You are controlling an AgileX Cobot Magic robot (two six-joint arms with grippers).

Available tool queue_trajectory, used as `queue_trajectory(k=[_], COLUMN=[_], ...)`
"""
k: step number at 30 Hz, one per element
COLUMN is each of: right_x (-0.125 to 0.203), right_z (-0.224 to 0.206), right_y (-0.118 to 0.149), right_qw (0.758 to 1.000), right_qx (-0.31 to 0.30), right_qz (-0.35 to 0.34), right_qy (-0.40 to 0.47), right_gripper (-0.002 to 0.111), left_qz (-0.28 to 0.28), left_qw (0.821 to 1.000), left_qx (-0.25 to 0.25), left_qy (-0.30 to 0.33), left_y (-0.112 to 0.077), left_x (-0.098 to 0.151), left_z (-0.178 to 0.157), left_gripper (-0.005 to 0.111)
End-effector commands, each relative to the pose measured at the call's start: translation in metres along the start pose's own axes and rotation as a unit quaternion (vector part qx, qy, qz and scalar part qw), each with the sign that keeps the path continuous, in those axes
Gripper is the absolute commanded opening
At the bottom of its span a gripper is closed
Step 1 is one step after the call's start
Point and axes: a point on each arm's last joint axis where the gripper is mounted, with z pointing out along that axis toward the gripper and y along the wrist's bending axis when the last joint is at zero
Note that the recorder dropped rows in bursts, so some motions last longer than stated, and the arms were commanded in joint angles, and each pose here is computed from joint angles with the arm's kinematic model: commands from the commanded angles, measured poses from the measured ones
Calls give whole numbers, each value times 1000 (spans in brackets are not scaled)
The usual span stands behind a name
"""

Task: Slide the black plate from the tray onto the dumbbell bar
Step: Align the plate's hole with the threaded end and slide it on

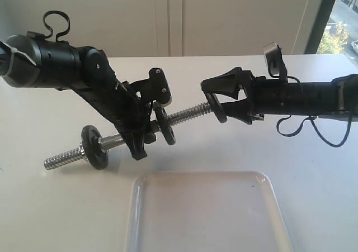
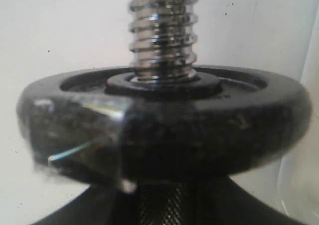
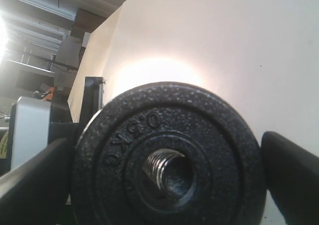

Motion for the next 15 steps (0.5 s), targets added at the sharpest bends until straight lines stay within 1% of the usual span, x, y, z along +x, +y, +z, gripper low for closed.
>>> queue_trajectory(k=[1,10,15], right_x=[-5,2,3], right_z=[0,5,6], right_y=[16,-2,-4], right_qw=[999,999,999], right_qx=[-44,-38,-37], right_qz=[-14,5,8], right_qy=[-10,-2,-1], right_gripper=[0,0,0], left_qz=[-19,-19,-19], left_qw=[997,997,997], left_qx=[-46,-47,-49], left_qy=[-57,-58,-59], left_y=[8,8,9], left_x=[-20,-20,-20], left_z=[-23,-23,-23], left_gripper=[0,0,0])
